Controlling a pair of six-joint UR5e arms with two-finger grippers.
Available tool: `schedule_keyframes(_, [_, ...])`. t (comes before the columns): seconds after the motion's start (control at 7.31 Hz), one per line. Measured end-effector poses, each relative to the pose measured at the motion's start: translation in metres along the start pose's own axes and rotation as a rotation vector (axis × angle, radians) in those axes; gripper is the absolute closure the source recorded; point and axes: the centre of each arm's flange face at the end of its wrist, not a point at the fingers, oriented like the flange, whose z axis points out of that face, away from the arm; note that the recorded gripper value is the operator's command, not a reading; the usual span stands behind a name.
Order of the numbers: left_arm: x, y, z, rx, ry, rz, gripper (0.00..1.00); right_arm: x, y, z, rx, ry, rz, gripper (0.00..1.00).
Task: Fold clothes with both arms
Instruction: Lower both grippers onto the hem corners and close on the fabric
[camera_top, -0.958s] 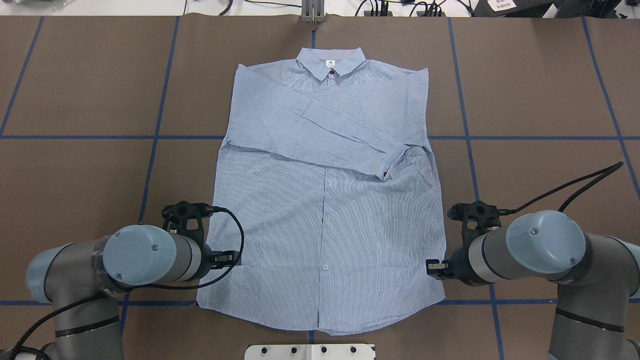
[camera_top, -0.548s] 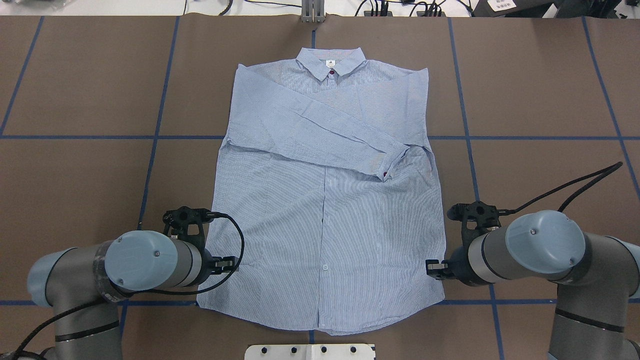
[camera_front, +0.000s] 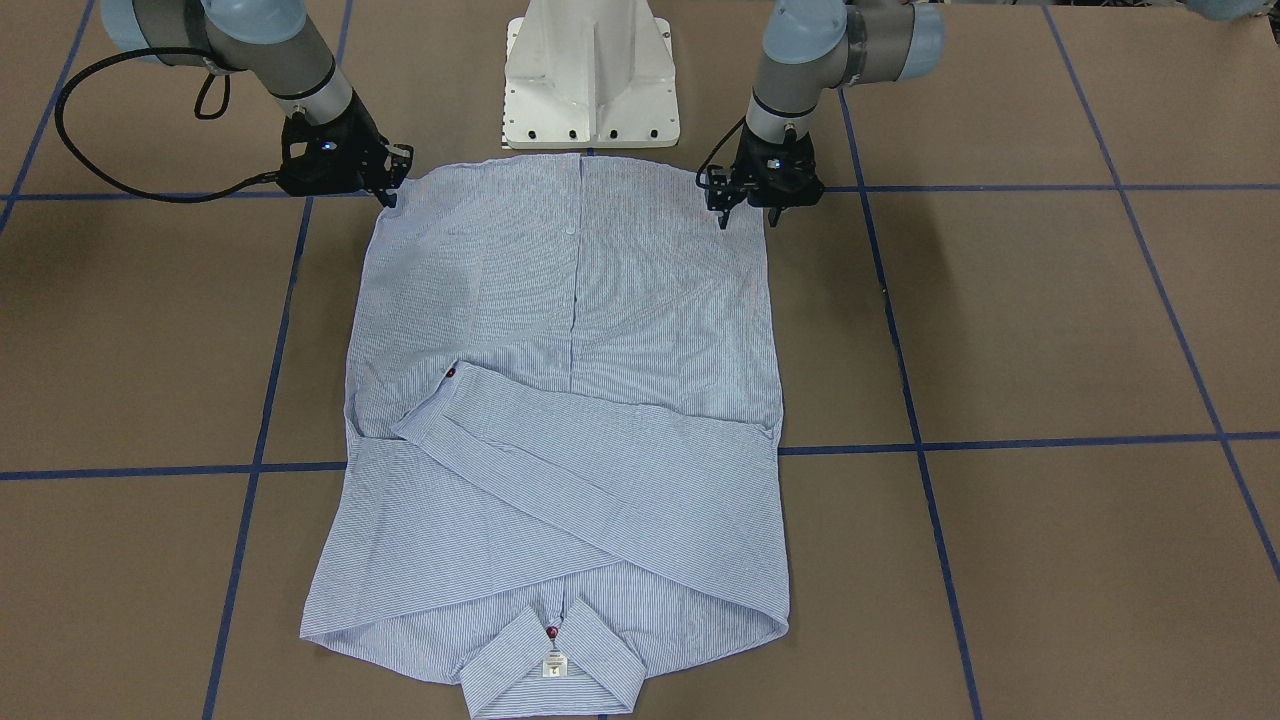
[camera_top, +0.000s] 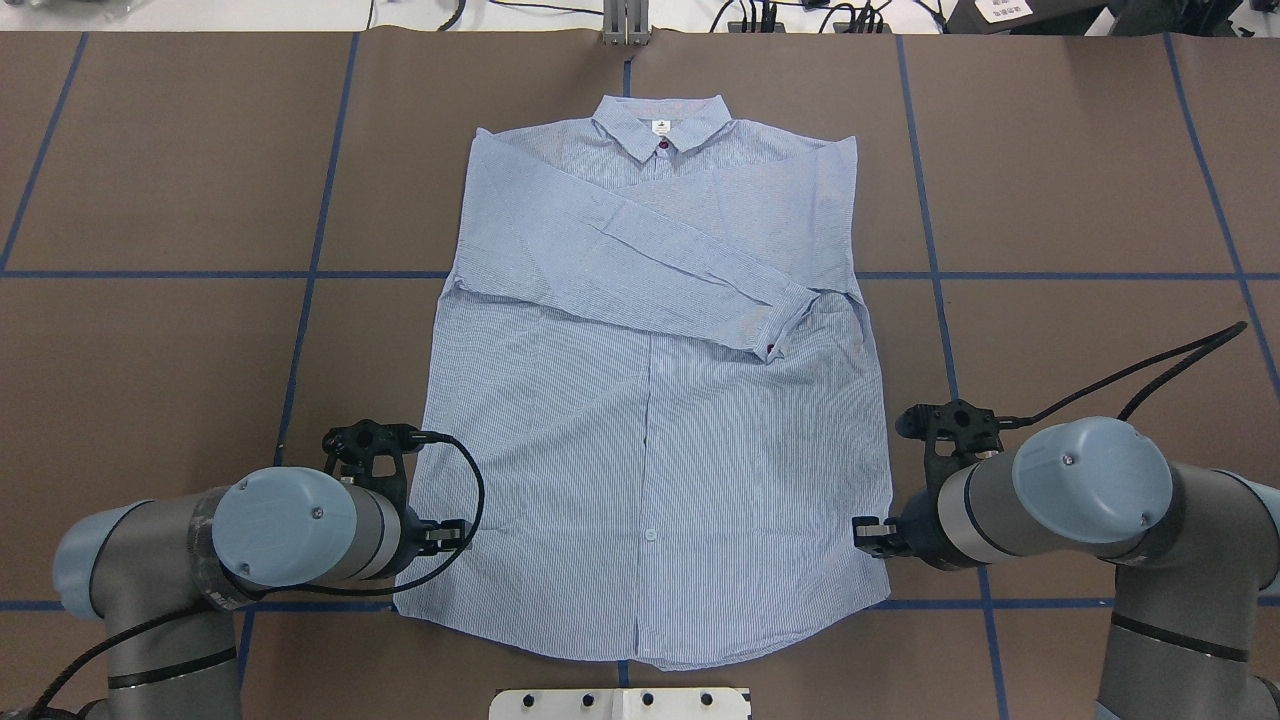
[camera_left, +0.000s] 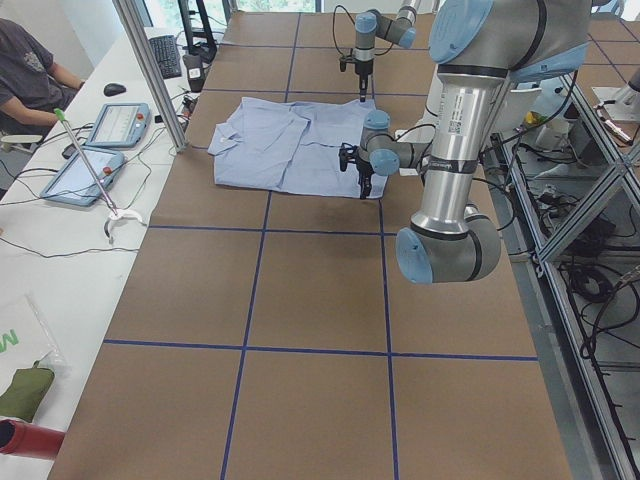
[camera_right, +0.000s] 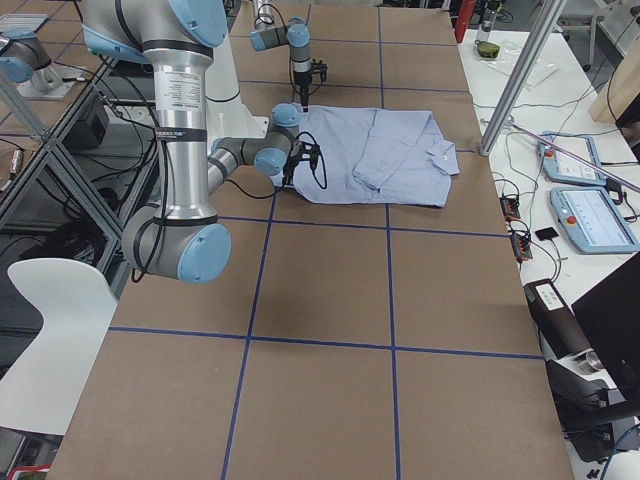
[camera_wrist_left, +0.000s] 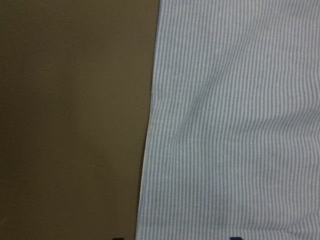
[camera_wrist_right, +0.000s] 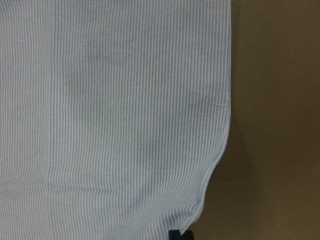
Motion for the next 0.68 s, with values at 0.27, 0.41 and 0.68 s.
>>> schedule_keyframes(0.27, [0.0000, 0.0014, 0.0006, -0.003, -0.008, 0.001, 0.41, 0.0009, -0.0022, -0.0015, 0.001, -0.001, 0.004, 1.00])
schedule_keyframes(0.41, [-0.0002, 0.0017, 0.0009, -0.004, -0.010, 0.001, 0.45, 0.0010, -0.0027, -0.0019, 0.002, -0.002, 0.005, 1.00])
schedule_keyframes(0.68, [-0.0006, 0.0018, 0.0013, -0.004, -0.011, 0.001, 0.51, 0.0011, -0.0034, -0.0025, 0.003, -0.002, 0.006, 1.00])
